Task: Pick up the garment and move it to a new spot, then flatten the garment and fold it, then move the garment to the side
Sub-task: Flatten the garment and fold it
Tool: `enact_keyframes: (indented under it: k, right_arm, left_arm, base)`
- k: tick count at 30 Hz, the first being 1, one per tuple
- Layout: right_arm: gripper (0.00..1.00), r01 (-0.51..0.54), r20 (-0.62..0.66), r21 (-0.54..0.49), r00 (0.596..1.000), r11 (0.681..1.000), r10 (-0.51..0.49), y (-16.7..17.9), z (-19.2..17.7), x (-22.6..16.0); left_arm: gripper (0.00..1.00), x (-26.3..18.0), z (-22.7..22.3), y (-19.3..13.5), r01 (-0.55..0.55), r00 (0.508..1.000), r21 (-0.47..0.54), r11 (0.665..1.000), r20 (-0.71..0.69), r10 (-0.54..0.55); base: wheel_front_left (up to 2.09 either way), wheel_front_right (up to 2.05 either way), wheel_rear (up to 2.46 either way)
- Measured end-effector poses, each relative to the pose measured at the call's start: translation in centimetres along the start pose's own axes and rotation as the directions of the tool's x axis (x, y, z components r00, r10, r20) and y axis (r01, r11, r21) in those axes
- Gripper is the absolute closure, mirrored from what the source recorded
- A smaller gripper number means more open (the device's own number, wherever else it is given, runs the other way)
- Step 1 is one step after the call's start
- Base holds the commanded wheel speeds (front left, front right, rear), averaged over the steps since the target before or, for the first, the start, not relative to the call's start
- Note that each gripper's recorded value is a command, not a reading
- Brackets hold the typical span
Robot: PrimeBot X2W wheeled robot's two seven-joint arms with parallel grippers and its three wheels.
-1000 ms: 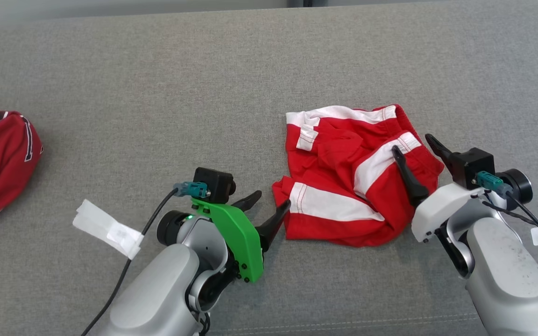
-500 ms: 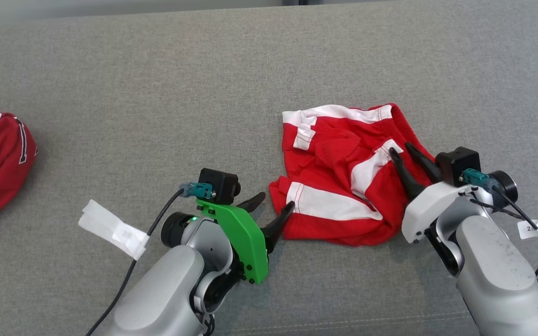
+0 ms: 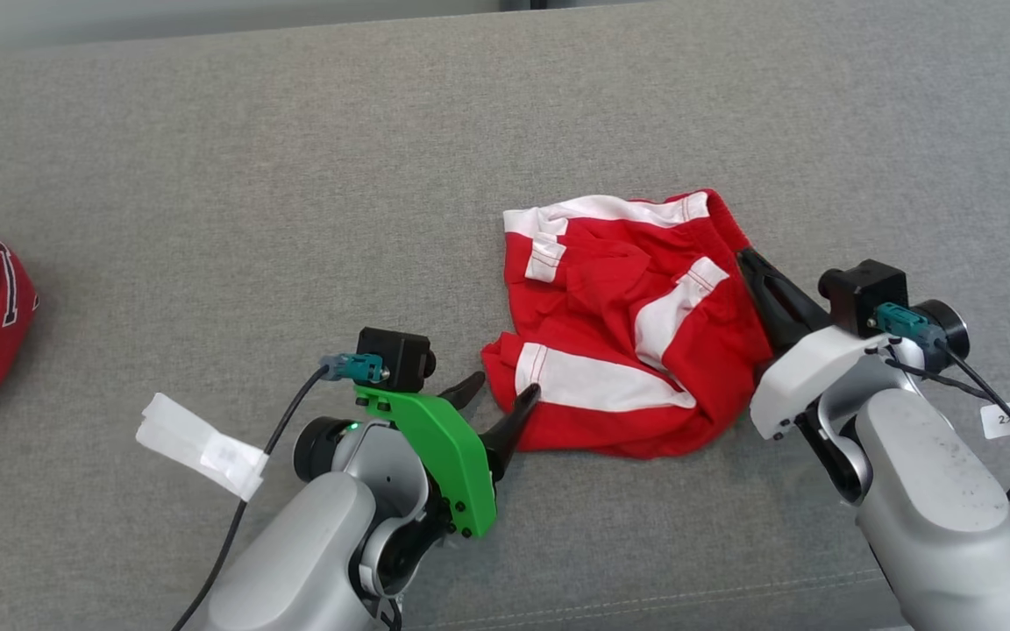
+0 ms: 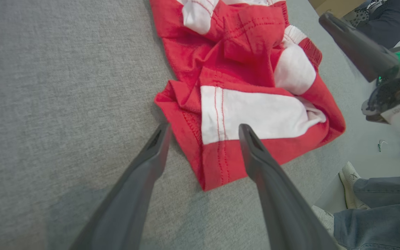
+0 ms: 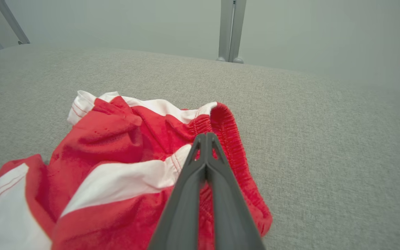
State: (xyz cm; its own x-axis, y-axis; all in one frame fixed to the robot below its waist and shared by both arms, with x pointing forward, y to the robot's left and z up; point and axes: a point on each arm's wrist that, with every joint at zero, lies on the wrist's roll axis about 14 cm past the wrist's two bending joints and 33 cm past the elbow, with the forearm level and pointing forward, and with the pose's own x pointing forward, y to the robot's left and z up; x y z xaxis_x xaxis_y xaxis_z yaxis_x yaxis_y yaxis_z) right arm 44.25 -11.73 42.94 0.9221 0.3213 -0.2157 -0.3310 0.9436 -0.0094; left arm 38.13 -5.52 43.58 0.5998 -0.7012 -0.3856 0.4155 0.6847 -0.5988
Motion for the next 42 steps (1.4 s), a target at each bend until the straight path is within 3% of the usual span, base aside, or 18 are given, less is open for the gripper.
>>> enact_keyframes:
  k: [15,17,19,20,21,23,25,27,28,29,30,42]
  right_arm:
    - [1.0,0.125,-0.007,0.054,0.992,0.991,-0.124,-3.8,-1.4,-3.7]
    - [1.0,0.141,-0.005,0.06,0.99,0.988,-0.141,-4.3,-1.5,-4.1]
    - [1.0,0.145,-0.008,0.059,0.989,0.988,-0.145,-4.5,-1.6,-4.4]
    - [1.0,0.145,-0.009,0.063,0.989,0.987,-0.145,-4.5,-1.7,-4.5]
    - [1.0,0.144,-0.007,0.065,0.99,0.987,-0.144,-4.5,-1.6,-4.4]
    - [1.0,0.14,0.0,0.064,0.99,0.988,-0.14,-4.4,-1.4,-4.3]
    - [1.0,0.136,0.002,0.059,0.991,0.989,-0.136,-4.4,-1.4,-4.3]
    - [0.56,0.129,0.012,0.055,0.992,0.99,-0.129,-4.3,-1.1,-4.1]
    - [0.29,0.124,0.018,0.052,0.992,0.991,-0.125,-4.2,-0.9,-4.1]
    - [0.09,0.119,0.023,0.051,0.992,0.992,-0.12,-4.0,-0.8,-4.0]
    - [0.0,0.119,0.023,0.051,0.992,0.992,-0.12,-4.0,-0.8,-4.0]
    - [0.0,0.016,0.055,0.02,0.998,1.0,-0.017,-1.1,0.3,-2.6]
  left_arm:
    - [0.02,2.0,-1.4,-1.5,0.051,0.997,-0.016,0.999,-0.058,-0.051]
    - [0.18,2.1,-1.9,-1.7,0.055,0.996,-0.013,0.998,-0.072,-0.056]
    - [0.56,2.1,-2.0,-1.6,0.052,0.996,-0.013,0.999,-0.077,-0.053]
    - [0.69,2.1,-2.1,-1.5,0.051,0.996,-0.013,0.999,-0.078,-0.051]
    - [0.69,2.1,-2.1,-1.5,0.05,0.996,-0.013,0.999,-0.079,-0.051]
    - [1.0,2.1,-2.1,-1.5,0.05,0.996,-0.006,0.999,-0.077,-0.05]
    - [1.0,2.0,-2.1,-1.6,0.051,0.996,0.005,0.999,-0.075,-0.05]
    - [1.0,1.8,-1.9,-1.6,0.051,0.997,0.012,0.999,-0.066,-0.05]
    - [1.0,1.7,-1.6,-1.7,0.056,0.997,0.014,0.998,-0.055,-0.055]
    - [1.0,1.6,-1.3,-1.9,0.062,0.997,0.02,0.998,-0.043,-0.061]
    - [1.0,1.6,-1.3,-1.9,0.062,0.997,0.02,0.998,-0.043,-0.061]
    - [1.0,-0.7,3.7,-2.7,0.082,0.986,0.079,0.993,0.139,-0.093]
  base:
    - [0.0,0.0,0.0]
    - [0.0,0.0,0.0]
    - [0.0,0.0,0.0]
    - [0.0,0.0,0.0]
    - [0.0,0.0,0.0]
    - [0.0,0.0,0.0]
    - [0.0,0.0,0.0]
    - [0.0,0.0,0.0]
    - [0.0,0.0,0.0]
    - [0.0,0.0,0.0]
    - [0.0,0.0,0.0]
    - [0.0,0.0,0.0]
